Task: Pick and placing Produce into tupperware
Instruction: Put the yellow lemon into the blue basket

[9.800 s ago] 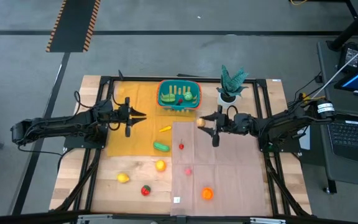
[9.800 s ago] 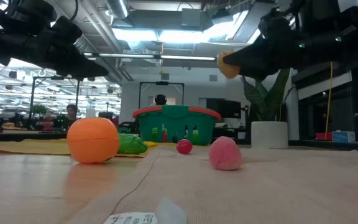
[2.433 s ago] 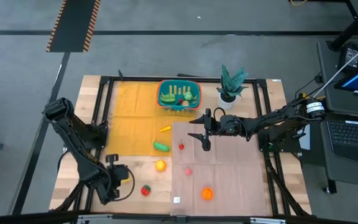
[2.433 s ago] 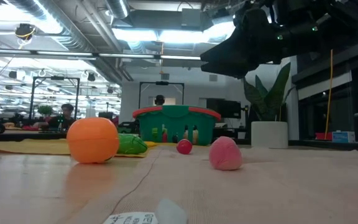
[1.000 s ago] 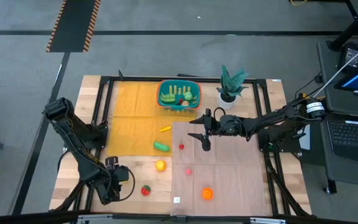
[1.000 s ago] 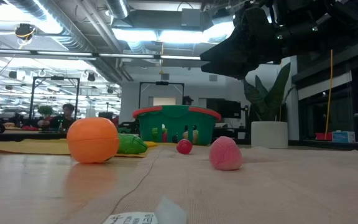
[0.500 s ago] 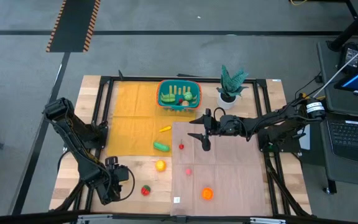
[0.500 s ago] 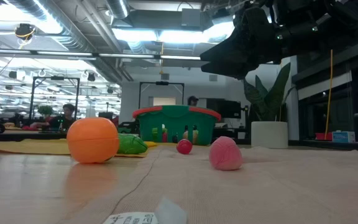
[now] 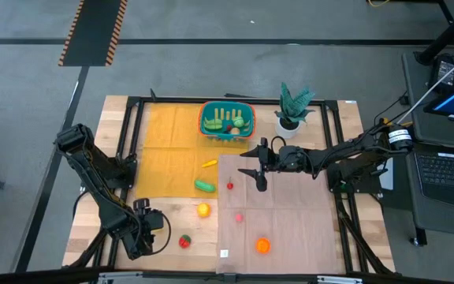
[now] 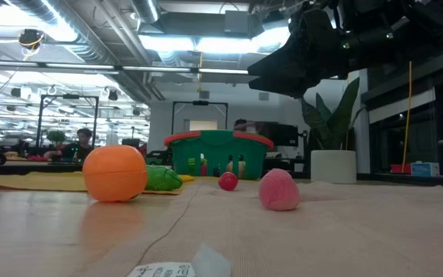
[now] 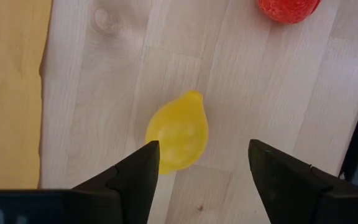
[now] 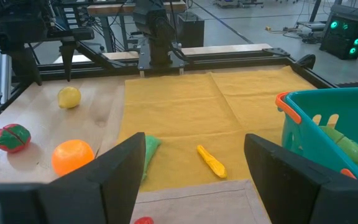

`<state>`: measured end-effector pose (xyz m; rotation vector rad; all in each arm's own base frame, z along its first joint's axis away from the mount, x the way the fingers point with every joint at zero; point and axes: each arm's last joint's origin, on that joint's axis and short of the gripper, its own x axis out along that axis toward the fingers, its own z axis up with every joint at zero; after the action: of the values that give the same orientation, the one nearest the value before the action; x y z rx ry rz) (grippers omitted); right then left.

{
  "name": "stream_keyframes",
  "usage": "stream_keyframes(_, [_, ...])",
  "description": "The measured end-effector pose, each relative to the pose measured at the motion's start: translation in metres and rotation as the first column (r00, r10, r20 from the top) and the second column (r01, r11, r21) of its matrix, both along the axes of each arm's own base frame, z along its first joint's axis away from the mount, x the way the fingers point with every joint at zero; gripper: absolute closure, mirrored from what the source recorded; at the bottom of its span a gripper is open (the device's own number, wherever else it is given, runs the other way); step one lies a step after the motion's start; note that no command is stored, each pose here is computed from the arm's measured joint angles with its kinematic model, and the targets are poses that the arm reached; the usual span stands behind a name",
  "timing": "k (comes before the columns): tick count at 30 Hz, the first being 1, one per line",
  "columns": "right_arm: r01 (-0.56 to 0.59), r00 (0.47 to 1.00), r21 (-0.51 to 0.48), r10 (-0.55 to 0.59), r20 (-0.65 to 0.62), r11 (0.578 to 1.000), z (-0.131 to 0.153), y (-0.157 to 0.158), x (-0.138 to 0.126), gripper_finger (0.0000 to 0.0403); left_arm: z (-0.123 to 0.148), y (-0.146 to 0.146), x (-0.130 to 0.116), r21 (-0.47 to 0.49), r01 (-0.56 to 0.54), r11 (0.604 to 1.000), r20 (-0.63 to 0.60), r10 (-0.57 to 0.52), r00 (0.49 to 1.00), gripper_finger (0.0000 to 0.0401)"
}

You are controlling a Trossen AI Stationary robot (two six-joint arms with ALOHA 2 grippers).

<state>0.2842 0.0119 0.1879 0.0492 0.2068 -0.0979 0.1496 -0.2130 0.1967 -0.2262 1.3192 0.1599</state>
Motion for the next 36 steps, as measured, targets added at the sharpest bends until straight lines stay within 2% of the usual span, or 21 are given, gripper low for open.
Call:
stream_keyframes(16, [0.000,1.000,0.000,0.000,0.000,1.000,0.0000,0.0000,0.0000,0.0128,0.0000,0.0002,0.0000,0.009,0.025,1.000,0.002,-0.025,1.000,0.0164])
stream_keyframes(27, [0.000,1.000,0.003,0.000,0.000,1.000,0.0000,0.0000,0.0000,0.0128,0.0002,0.0005,0.0004,0.023,0.023,0.999,0.022,-0.023,0.999,0.0083])
stream_keyframes(36, [0.000,1.000,0.005,0.000,0.000,1.000,0.0000,0.0000,0.0000,0.0128,-0.0077,0.0014,0.0000,0.052,0.026,0.998,0.002,-0.026,1.000,0.0074])
